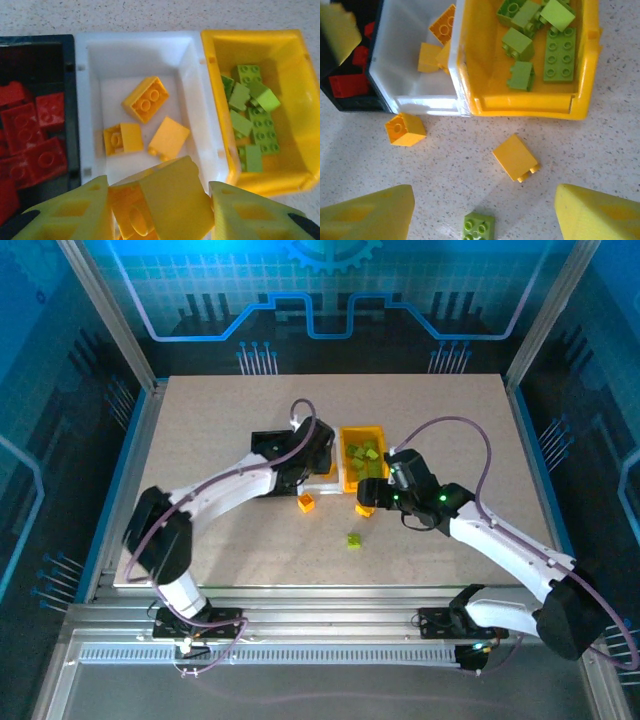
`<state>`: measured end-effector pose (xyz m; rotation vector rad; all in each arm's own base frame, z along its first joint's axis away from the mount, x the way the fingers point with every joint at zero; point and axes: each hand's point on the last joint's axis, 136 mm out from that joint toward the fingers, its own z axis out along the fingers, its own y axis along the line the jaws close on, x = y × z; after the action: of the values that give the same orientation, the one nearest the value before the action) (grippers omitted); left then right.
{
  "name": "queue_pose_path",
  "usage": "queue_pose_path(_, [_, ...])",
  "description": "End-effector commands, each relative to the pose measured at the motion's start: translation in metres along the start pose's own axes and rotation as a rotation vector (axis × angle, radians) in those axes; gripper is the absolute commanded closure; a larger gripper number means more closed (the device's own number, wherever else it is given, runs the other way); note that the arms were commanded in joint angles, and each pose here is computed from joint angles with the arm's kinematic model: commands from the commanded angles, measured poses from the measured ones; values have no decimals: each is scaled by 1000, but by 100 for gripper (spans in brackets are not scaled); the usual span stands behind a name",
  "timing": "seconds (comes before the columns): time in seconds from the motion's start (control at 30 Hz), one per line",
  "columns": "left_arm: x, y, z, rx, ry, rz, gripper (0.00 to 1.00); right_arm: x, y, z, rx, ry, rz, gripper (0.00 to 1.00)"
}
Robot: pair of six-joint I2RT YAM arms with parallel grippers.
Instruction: Sort the legos into containers by color
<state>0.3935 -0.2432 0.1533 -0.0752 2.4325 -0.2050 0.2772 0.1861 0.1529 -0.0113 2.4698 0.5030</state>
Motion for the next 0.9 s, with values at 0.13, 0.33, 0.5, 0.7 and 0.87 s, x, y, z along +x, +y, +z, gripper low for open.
queue_pose_path(0.13, [2,-4,44,-41,121,21,54,24,-29,3,86,65,-4,25])
queue_pose_path(0.33, [-13,-27,27,62,100,-27,16,34,-33,18,100,141,-52,25])
queue_pose_path(0.5, [-24,-43,-22,182,44,-50,1,43,-27,53,89,255,-129,27])
queue_pose_path(0.7, [5,-33,-74,256,24,-56,1,36,-22,89,135,288,-207,28])
queue_pose_path(0.87, [43,7,-92,220,39,-104,1,45,-32,109,247,353,-253,30])
